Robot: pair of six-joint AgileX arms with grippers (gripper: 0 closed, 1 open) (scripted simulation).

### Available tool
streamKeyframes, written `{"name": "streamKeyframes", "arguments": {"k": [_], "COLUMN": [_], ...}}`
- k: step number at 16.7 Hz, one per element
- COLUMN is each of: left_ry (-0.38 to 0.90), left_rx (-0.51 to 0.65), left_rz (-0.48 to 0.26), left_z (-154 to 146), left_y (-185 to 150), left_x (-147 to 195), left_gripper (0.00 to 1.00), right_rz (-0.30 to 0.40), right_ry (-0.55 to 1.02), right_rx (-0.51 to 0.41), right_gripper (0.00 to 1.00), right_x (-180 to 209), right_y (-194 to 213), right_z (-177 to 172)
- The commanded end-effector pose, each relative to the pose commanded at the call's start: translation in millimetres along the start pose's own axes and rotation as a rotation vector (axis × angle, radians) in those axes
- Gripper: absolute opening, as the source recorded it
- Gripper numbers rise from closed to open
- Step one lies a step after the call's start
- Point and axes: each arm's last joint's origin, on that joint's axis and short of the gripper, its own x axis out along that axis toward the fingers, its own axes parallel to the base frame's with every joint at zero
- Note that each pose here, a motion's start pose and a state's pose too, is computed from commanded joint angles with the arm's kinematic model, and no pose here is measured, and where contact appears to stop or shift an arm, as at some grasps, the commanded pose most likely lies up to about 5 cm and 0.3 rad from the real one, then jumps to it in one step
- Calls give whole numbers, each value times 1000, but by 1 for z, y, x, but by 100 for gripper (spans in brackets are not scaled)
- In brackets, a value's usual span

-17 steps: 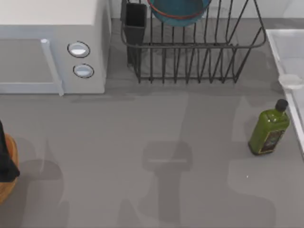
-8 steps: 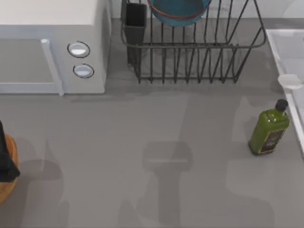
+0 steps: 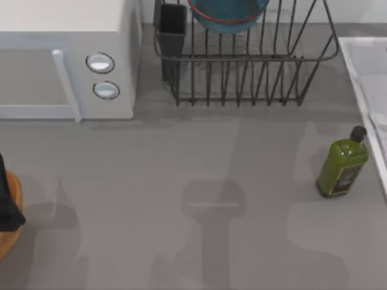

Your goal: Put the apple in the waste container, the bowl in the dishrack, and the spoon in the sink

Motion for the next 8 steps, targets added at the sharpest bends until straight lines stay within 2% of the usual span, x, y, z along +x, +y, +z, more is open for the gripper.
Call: {"name": "streamKeyframes", "arguments": {"k": [2,8], "left_ry": [0,0], "left_rx": [0,0], "left_rz": [0,0], "left_z": [0,0], "left_y": [0,0], "left_x": [0,0], "left_gripper": [100,100], "right_rz": [0,0], "right_ry": [0,0], "right_rx": [0,0], "right_gripper": [98,100], "right_x": [0,0], "right_y": [0,0], "right_z": [0,0]}}
